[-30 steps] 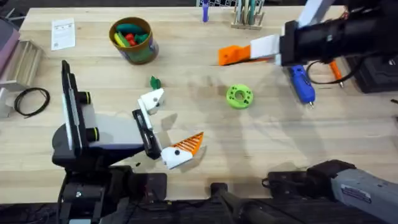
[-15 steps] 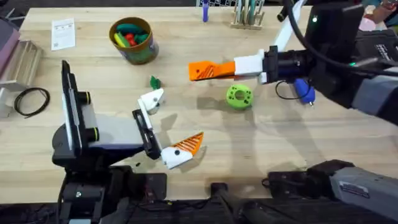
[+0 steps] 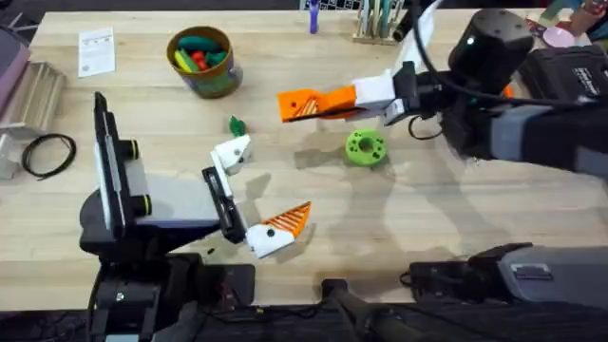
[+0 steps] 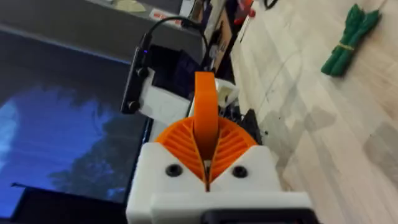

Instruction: Pick up the gripper from the table and insert it into the empty holder that is missing its gripper. Then pick up a screw, insert it into the mounting hole, and use the screwdriver to tighten it. Finally, clean up the table by picking up the vegetable and placing it into the bucket.

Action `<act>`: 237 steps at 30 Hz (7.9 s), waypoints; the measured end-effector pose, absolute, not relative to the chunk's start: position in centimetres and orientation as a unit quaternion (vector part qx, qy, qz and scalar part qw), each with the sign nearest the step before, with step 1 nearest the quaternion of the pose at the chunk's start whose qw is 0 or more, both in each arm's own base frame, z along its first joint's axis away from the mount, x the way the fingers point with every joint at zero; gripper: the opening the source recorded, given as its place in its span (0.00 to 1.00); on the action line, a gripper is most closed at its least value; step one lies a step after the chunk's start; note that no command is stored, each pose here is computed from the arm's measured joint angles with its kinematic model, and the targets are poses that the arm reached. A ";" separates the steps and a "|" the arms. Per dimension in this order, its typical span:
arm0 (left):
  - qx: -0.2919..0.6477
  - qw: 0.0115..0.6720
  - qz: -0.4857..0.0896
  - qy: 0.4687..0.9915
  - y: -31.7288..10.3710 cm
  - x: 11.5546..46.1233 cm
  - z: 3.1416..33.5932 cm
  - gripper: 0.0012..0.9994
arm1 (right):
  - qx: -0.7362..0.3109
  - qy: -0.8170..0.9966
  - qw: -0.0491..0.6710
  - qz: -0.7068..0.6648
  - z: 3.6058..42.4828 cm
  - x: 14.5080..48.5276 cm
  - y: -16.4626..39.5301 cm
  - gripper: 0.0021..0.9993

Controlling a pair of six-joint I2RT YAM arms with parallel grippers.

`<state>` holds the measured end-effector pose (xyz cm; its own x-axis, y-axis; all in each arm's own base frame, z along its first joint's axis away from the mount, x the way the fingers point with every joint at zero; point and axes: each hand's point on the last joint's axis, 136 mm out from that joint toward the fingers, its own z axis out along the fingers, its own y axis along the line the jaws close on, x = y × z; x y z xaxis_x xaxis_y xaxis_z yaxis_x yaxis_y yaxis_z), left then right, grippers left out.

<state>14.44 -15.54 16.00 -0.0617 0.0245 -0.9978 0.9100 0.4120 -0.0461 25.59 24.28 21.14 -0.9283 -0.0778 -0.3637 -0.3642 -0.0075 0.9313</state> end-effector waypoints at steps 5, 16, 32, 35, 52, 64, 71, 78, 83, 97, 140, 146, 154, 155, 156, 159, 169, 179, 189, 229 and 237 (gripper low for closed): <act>0.379 0.571 -0.388 0.617 -15.5 14.4 16.0 0.99 | -0.161 0.690 0.050 0.704 19.9 25.3 24.4 0.01; 0.379 0.571 -0.388 0.617 -15.5 14.4 16.0 0.99 | -0.158 0.691 -0.064 0.702 17.2 22.5 26.6 0.01; 0.379 0.571 -0.388 0.617 -15.5 14.4 16.0 0.99 | -0.143 0.698 -0.102 0.694 17.0 20.6 29.4 0.01; 0.379 0.571 -0.388 0.617 -15.5 14.4 16.0 0.99 | -0.139 0.699 -0.092 0.695 17.0 20.8 29.6 0.01; 0.379 0.571 -0.388 0.617 -15.5 14.4 16.0 0.99 | -0.112 0.696 -0.073 0.705 17.0 20.3 29.0 0.01; 0.379 0.570 -0.388 0.616 -15.6 14.4 16.0 0.99 | -0.098 0.700 -0.073 0.704 16.8 20.6 29.2 0.01; 0.379 0.570 -0.389 0.616 -15.6 14.4 16.0 0.99 | -0.095 0.700 -0.071 0.704 16.8 20.7 29.3 0.01; 0.379 0.570 -0.389 0.616 -15.6 14.4 16.0 0.99 | -0.092 0.700 -0.068 0.704 16.8 20.7 29.5 0.01; 0.379 0.570 -0.389 0.616 -15.6 14.4 16.0 0.99 | -0.093 0.700 -0.069 0.704 16.7 20.6 29.7 0.01; 0.375 0.574 -0.383 0.619 -15.4 14.7 16.0 0.99 | -0.113 0.697 -0.061 0.706 16.8 21.0 31.0 0.01; 0.375 0.572 -0.386 0.620 -15.5 14.6 16.0 0.99 | -0.124 0.694 -0.056 0.707 16.5 21.6 33.3 0.01; 0.375 0.572 -0.386 0.620 -15.5 14.6 16.0 0.99 | -0.124 0.694 -0.058 0.707 16.5 21.6 33.3 0.01; 0.375 0.572 -0.386 0.620 -15.5 14.6 16.0 0.99 | -0.123 0.694 -0.057 0.707 16.5 21.6 33.3 0.01; 0.375 0.572 -0.386 0.619 -15.5 14.6 16.0 0.99 | -0.123 0.694 -0.057 0.707 16.5 21.6 33.3 0.01; 0.375 0.572 -0.386 0.620 -15.5 14.6 16.0 0.99 | -0.123 0.694 -0.057 0.707 16.5 21.6 33.3 0.01; 0.375 0.572 -0.386 0.619 -15.5 14.6 16.0 0.99 | -0.122 0.694 -0.056 0.707 16.5 21.7 33.2 0.01; 0.377 0.572 -0.385 0.618 -15.5 14.6 16.0 0.99 | -0.130 0.696 -0.078 0.702 16.9 22.0 33.4 0.01; 0.377 0.573 -0.383 0.618 -15.5 14.6 16.0 0.99 | -0.134 0.696 -0.079 0.701 16.9 22.0 33.4 0.01; 0.378 0.574 -0.383 0.618 -15.5 14.6 16.0 0.99 | -0.134 0.696 -0.079 0.701 16.9 22.0 33.4 0.01; 0.381 0.571 -0.388 0.616 -15.6 14.4 16.0 0.99 | -0.057 0.822 0.112 0.555 23.2 27.8 24.2 0.83; 0.381 0.571 -0.388 0.616 -15.6 14.4 16.0 0.99 | -0.076 0.924 0.148 0.345 22.0 27.3 19.4 0.83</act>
<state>14.39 -15.56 15.99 -0.0593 0.0259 -0.9979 0.9114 0.4092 -0.0435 27.25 19.37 22.02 -0.9447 -0.0392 -0.3256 -0.2430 0.7505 0.6145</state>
